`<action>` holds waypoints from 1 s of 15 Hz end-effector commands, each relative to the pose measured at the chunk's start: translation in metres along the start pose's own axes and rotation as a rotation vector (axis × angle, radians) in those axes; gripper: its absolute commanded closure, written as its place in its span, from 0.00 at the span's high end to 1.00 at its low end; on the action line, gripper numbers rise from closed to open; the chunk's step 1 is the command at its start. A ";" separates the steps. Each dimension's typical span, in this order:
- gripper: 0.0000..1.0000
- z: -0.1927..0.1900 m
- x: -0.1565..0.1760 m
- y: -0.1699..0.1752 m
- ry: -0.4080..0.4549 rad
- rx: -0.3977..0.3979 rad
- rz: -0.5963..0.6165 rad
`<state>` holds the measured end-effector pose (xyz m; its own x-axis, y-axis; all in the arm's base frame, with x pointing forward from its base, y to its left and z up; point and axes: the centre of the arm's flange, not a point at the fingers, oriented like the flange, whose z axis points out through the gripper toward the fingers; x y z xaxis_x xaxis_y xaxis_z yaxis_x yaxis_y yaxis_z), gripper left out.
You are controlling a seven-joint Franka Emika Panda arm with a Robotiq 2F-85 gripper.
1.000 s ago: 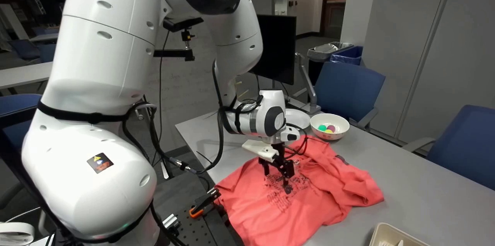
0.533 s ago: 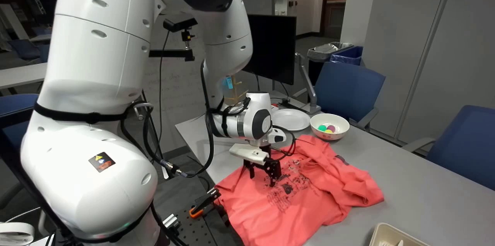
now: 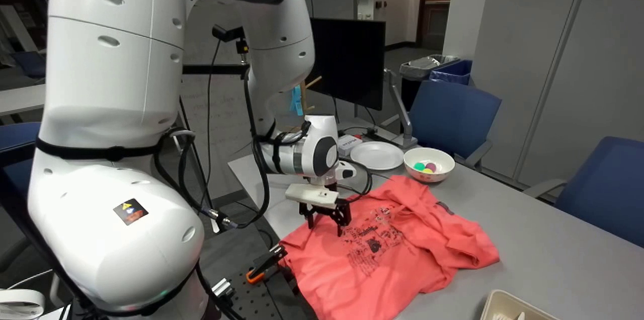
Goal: Fold the right sleeve and then the left sleeve of the sweatshirt, fold the sweatshirt in half from bottom to top
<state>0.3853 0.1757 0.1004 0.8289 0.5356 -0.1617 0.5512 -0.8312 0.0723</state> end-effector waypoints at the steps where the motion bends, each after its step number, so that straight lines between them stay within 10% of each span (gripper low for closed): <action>1: 1.00 -0.003 -0.004 -0.009 0.012 0.020 -0.061; 10: 0.99 0.019 -0.006 -0.035 -0.058 0.116 -0.127; 15: 0.62 0.027 -0.012 -0.032 -0.096 0.135 -0.102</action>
<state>0.3547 0.1965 0.0736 0.7593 0.6091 -0.2291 0.6142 -0.7871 -0.0573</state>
